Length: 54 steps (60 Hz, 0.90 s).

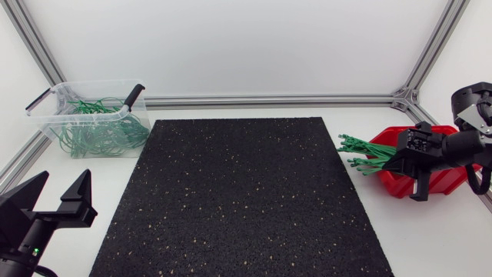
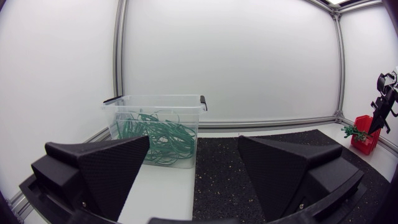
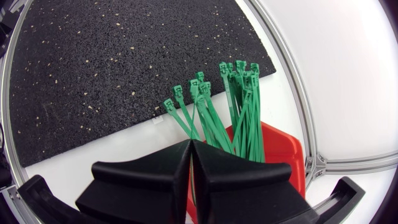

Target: Take a green cable tie from the red box, thread the tail through the head to close it, then place it in the transparent bin on the left.

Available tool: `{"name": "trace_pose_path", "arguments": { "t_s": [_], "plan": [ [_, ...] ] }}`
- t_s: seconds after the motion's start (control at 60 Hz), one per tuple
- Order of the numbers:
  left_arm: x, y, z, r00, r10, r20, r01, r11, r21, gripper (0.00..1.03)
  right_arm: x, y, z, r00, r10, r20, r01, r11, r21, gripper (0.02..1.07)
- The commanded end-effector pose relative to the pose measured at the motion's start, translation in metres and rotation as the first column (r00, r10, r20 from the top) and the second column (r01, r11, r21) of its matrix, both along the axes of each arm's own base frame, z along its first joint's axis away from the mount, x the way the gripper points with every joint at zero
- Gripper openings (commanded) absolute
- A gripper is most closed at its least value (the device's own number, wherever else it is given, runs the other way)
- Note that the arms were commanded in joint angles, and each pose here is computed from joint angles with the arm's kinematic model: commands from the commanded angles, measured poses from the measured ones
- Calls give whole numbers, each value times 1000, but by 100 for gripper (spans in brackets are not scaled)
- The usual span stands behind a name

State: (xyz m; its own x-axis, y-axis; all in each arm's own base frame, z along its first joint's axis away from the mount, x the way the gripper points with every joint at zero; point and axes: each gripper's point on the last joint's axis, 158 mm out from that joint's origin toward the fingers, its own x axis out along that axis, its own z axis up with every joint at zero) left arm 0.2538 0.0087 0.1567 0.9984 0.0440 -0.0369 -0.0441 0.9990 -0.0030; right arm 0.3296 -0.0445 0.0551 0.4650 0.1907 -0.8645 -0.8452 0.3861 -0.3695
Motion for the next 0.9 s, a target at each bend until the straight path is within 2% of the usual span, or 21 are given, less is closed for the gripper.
{"name": "trace_pose_path", "arguments": {
  "t_s": [0.0, 0.317, 0.667, 0.883],
  "plan": [
    [1, 1, -28, 997, 1, -75, -2, 1000, -18, 99, -7, 2, 13, 1000, 8, 24, -8, 1000, -5, 8],
    [1, 0, -28, 997, -1, -72, -1, 1000, -18, 99, -10, 21, 54, 993, 21, 115, -23, 1000, 19, 8],
    [1, 3, -28, 997, 9, -74, -11, 999, -30, 99, -29, 68, 99, 991, 7, 132, -31, 984, 178, 8],
    [1, 1, -29, 997, 6, -76, -10, 998, -59, 99, -50, 112, 122, 997, 32, 67, -51, 946, 321, 8]
  ]
}}
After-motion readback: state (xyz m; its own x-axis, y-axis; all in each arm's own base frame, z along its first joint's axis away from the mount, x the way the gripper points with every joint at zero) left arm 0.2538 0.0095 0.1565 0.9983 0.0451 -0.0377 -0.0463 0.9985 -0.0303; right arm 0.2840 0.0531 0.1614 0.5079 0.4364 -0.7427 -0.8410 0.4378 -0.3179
